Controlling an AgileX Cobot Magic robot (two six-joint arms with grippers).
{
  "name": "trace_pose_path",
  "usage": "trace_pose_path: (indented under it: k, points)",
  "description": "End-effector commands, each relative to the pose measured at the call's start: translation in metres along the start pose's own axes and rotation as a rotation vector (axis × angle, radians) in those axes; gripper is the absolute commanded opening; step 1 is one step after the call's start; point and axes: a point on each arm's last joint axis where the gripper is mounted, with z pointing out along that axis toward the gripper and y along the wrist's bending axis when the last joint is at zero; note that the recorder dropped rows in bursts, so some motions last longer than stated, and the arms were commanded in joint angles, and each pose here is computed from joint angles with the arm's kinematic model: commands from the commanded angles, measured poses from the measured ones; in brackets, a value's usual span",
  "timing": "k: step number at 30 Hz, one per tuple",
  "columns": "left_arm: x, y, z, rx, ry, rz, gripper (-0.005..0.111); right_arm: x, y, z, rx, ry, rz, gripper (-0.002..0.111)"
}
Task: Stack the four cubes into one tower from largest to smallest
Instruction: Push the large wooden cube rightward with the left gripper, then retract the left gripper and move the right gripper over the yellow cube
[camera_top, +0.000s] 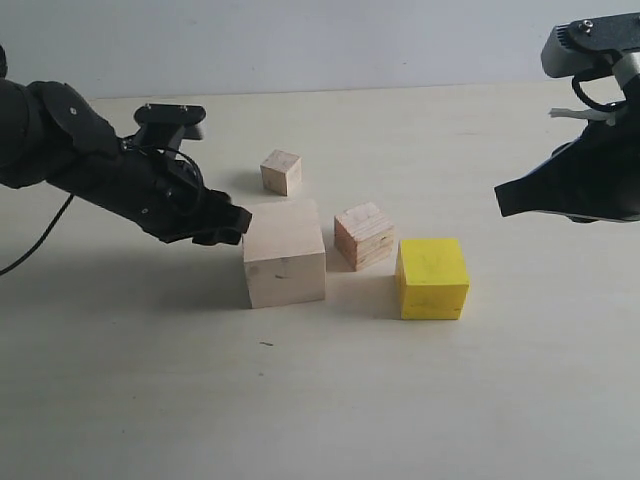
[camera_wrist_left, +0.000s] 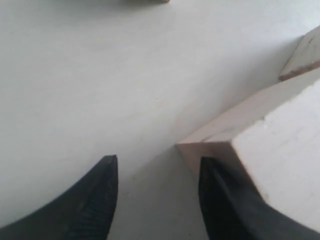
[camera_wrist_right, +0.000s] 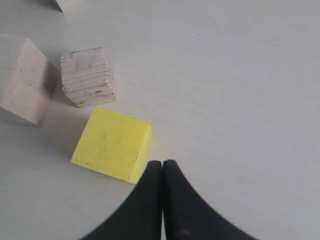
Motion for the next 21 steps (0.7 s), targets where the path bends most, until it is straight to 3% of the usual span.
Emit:
trace_pose_path:
  k: [1,21]
  points:
    - [-0.0071,-0.0035,-0.0015,0.005,-0.025,0.000,0.050,-0.0027,0.0008,-0.0006,-0.002,-0.012,-0.009,0.000]
    - [-0.0082,-0.0026,-0.0015,-0.006,-0.038,0.000,0.050,-0.0029,0.0028,-0.0007,-0.024,-0.014,0.030,0.000]
